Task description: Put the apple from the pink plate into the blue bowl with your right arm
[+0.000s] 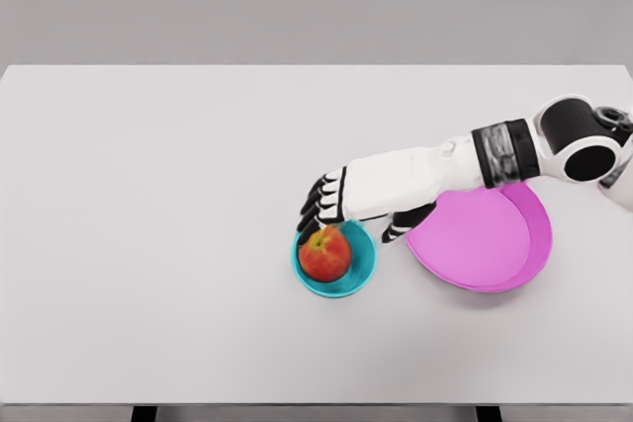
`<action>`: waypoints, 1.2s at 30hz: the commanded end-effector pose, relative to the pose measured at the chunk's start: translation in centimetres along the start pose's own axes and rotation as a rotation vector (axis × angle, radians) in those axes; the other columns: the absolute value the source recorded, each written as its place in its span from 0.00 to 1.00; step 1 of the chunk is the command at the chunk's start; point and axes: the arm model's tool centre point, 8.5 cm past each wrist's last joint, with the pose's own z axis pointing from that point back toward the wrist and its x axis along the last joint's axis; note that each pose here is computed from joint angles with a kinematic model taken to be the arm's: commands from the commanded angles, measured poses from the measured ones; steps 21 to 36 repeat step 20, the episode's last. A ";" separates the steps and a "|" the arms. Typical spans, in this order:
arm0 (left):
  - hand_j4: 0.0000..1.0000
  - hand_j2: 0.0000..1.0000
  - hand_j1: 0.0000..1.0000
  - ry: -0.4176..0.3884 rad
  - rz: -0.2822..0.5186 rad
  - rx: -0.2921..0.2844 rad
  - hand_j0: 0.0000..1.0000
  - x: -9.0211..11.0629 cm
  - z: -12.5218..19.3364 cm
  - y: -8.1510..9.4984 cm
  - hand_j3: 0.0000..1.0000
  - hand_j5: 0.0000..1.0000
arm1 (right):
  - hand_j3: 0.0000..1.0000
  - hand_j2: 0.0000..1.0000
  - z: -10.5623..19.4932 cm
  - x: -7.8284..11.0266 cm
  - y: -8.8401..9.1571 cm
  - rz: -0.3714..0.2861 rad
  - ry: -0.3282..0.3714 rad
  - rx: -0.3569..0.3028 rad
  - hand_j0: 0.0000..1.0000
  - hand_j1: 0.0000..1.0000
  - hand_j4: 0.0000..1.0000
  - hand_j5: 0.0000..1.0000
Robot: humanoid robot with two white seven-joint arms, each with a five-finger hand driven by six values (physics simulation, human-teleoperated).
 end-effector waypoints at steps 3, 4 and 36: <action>1.00 1.00 1.00 0.001 0.001 0.000 1.00 0.0 0.0 0.0 1.00 1.00 | 0.98 0.98 6.0 -0.8 -2.0 0.032 0.142 -0.076 0.98 0.98 0.98 0.98; 1.00 1.00 1.00 -0.001 0.000 0.000 1.00 0.0 0.0 0.0 1.00 1.00 | 0.98 0.98 8.7 -0.9 -2.2 0.037 0.208 -0.087 0.98 0.98 0.98 0.98; 1.00 1.00 1.00 -0.036 -0.017 -0.014 1.00 1.5 -0.3 -0.5 1.00 1.00 | 1.00 1.00 16.0 -0.6 1.9 -0.157 0.338 -0.067 1.00 1.00 1.00 1.00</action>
